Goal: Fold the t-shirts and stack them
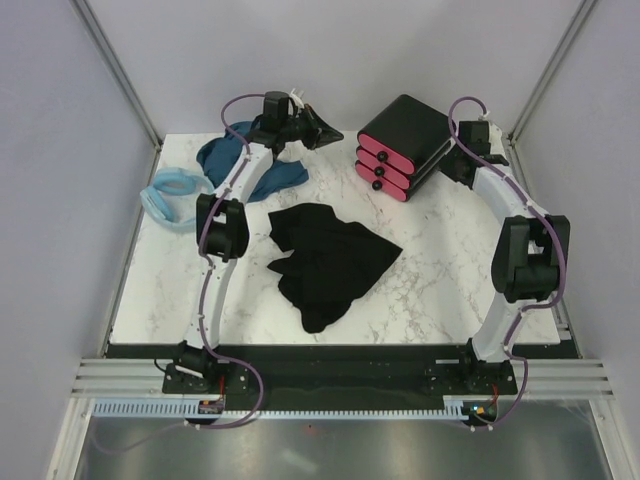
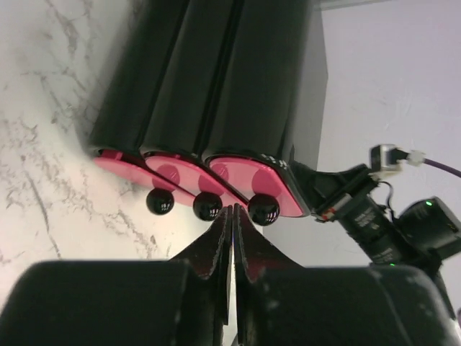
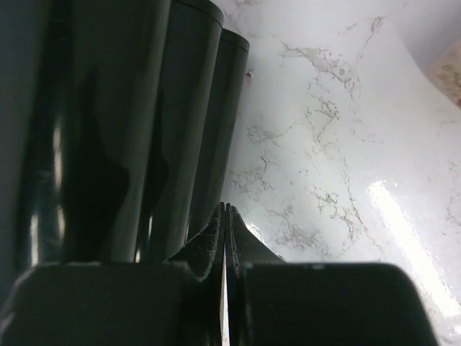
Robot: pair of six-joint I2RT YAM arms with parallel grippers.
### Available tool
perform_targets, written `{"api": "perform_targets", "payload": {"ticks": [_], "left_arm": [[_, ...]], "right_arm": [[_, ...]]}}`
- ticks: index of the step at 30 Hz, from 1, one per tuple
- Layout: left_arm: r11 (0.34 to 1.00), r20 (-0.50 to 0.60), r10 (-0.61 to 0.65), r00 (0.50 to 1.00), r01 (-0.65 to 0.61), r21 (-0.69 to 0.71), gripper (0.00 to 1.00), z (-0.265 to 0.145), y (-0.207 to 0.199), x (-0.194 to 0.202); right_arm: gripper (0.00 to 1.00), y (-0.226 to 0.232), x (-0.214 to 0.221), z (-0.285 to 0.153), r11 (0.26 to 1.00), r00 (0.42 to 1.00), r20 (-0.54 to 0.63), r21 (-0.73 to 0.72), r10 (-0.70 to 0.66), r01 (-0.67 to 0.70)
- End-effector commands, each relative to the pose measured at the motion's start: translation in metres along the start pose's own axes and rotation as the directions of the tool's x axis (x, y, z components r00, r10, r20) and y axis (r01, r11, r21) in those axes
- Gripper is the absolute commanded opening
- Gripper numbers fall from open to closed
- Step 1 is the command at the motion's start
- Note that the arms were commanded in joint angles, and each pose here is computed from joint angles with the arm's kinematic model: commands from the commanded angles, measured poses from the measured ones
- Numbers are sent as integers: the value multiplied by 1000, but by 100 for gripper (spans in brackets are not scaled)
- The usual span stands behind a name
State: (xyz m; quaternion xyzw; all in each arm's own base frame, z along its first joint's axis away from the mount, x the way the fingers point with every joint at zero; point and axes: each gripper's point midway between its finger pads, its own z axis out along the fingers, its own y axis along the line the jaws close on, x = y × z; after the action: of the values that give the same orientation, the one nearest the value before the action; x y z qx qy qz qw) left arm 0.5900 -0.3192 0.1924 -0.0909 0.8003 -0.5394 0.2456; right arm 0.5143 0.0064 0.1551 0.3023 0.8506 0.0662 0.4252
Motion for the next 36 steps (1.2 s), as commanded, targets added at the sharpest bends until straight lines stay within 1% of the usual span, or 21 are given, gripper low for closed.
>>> {"api": "perform_targets", "payload": {"ticks": [1,2,3,5,6,9,13,18,22,26,29,35,36], "left_arm": [[988,34,13,999,-18,150,6,4,-36,-12],[985,46,6,999,-14,173,4,5,-40,-15],[985,45,-17,999,9,174,2,11,-30,-16],[979,55,-43,998,31,202,2,13,-35,-21],[979,56,-57,997,45,197,2,17,-29,-21],[978,74,-55,996,39,203,2,23,-23,-22],[979,84,-67,994,50,196,2,31,-14,-20],[975,108,-95,990,71,209,2,39,-15,-21],[974,124,-120,985,93,206,2,42,-13,-23],[972,112,-137,984,112,207,2,50,-13,-14],[971,84,-133,988,113,209,2,58,-13,-2],[971,44,-127,991,115,211,2,65,-15,14],[971,38,-124,992,113,212,2,65,-16,16]], "right_arm": [[0,26,-17,8,995,999,34,-101,30,-26],[0,26,-22,10,994,998,43,-102,37,-33],[0,24,-18,17,994,999,28,-96,45,-42],[0,29,-18,23,992,998,14,-111,63,-61],[0,16,-23,31,993,997,16,-89,79,-78],[0,15,-24,38,993,997,13,-90,79,-77],[0,6,-24,42,995,997,22,-61,79,-78],[0,0,-38,39,992,994,38,-69,105,-102],[0,-8,-48,39,982,986,27,-98,167,-164],[0,7,-50,38,969,984,9,-173,180,-176],[0,19,-44,41,953,980,-37,-227,198,-201],[0,35,-29,50,942,979,-95,-272,178,-198],[0,40,-20,53,941,979,-114,-279,166,-192]]}}
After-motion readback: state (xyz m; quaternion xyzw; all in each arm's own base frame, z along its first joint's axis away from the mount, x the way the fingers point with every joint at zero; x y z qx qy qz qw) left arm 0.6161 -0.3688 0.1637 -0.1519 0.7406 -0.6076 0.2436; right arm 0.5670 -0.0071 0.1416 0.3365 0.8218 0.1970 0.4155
